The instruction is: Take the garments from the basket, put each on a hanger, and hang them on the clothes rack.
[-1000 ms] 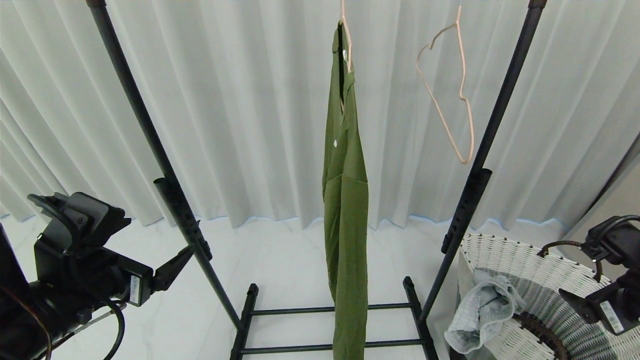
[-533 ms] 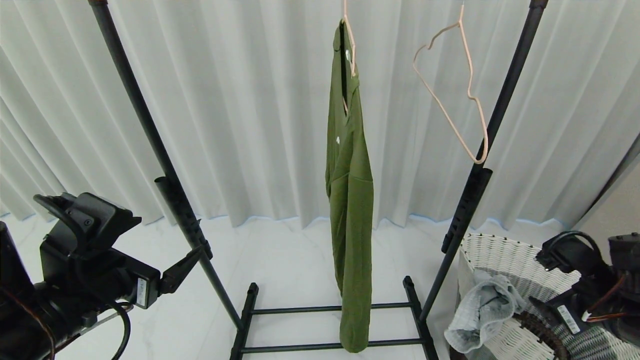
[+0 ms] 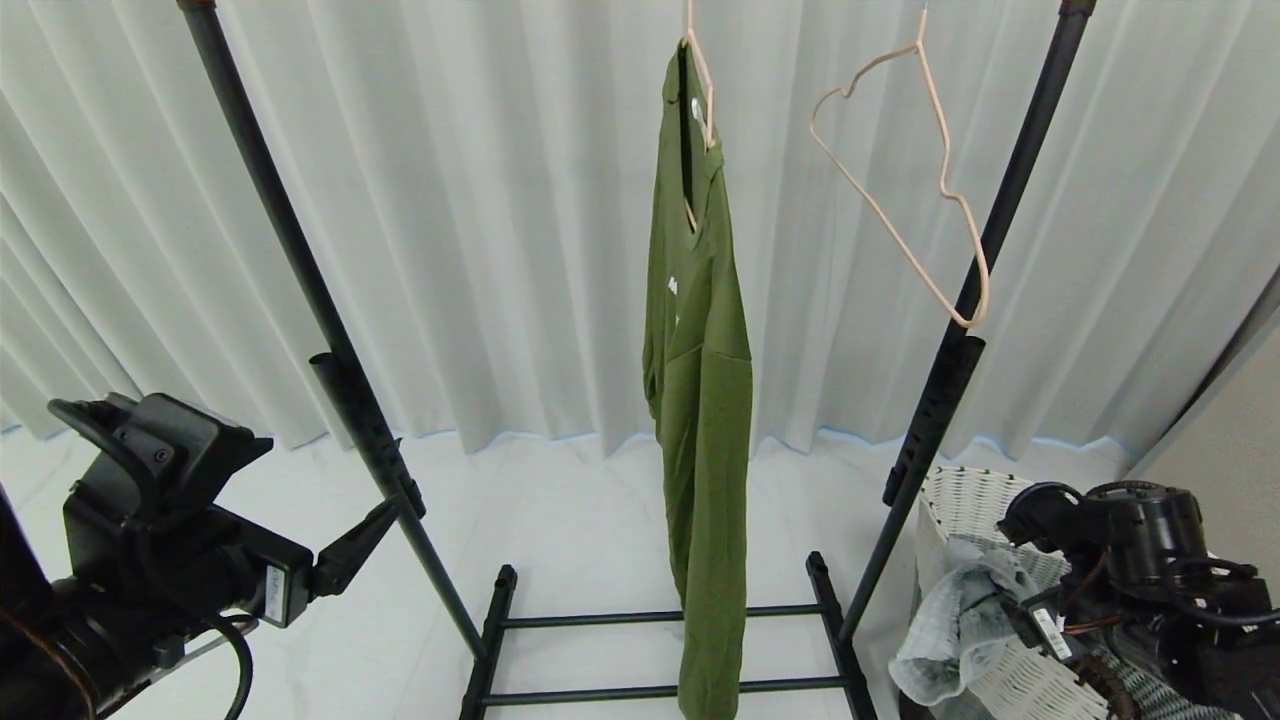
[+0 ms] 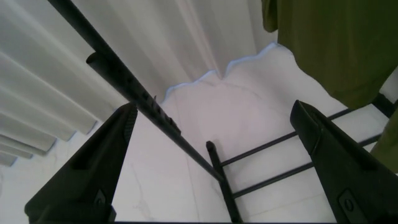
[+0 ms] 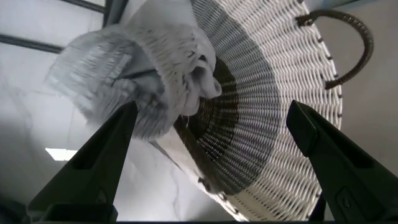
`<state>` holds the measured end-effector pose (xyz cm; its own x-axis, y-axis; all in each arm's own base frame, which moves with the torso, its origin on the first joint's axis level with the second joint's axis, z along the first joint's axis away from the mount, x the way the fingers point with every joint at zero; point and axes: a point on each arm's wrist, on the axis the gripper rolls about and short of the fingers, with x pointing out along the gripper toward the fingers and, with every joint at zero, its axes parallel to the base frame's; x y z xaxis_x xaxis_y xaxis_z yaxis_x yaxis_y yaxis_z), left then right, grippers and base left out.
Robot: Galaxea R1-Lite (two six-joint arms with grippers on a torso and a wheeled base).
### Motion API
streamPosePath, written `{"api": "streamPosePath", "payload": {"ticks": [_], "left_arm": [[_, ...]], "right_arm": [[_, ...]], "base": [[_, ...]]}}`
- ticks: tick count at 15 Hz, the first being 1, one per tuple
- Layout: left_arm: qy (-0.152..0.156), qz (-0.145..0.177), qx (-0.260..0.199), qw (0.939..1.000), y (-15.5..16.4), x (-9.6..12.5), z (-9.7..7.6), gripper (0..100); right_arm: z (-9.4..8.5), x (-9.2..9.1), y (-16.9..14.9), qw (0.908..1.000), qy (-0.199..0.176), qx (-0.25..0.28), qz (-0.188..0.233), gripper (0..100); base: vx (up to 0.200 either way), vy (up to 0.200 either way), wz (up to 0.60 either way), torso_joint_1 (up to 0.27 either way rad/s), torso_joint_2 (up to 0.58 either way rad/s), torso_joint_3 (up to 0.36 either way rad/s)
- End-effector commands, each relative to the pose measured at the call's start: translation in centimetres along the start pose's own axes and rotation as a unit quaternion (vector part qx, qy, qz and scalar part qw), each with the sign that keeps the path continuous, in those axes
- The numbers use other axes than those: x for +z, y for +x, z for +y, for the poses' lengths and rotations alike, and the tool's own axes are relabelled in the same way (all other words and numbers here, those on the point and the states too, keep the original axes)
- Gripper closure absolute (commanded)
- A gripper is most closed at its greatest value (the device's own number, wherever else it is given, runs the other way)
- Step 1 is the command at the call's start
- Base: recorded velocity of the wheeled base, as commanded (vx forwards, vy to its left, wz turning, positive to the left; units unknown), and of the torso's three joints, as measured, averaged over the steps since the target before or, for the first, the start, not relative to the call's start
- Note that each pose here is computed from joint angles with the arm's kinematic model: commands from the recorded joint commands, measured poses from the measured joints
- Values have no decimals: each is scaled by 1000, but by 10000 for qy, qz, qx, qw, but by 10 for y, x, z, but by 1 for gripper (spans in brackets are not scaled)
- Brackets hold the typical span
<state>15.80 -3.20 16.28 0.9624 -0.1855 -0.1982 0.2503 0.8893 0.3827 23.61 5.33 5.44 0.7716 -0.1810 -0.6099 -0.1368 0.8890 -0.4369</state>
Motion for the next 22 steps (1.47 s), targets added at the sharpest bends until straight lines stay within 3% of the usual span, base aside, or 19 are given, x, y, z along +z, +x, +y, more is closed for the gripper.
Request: {"api": "streamPosePath", "payload": {"ticks": [1, 6, 7, 12, 16, 22], "left_arm": [[0, -14, 8, 10000, -1, 0, 0, 0], [11, 9, 82, 10000, -2, 0, 0, 0], [10, 2, 85, 10000, -2, 0, 0, 0], [19, 101, 85, 9999, -3, -5, -2, 0], [30, 379, 308, 9988, -6, -14, -4, 0], [41, 420, 307, 9986, -8, -17, -5, 0]], "right_arm": [[6, -10, 23, 9995, -44, 4, 323, 0], [4, -6, 52, 9985, 194, -491, 135, 0], [4, -7, 53, 9985, 206, -496, 144, 100], [3, -1, 47, 9984, 232, -523, -15, 100], [-2, 43, 9, 9928, 339, -524, -1022, 100], [13, 77, -52, 9810, 123, -31, -1936, 100]], "base": [[0, 0, 0, 0, 0, 0], [0, 0, 0, 0, 0, 0], [0, 0, 0, 0, 0, 0], [0, 0, 0, 0, 0, 0], [-50, 0, 0, 1, 2, -1], [-200, 0, 0, 6, 3, 3]]}}
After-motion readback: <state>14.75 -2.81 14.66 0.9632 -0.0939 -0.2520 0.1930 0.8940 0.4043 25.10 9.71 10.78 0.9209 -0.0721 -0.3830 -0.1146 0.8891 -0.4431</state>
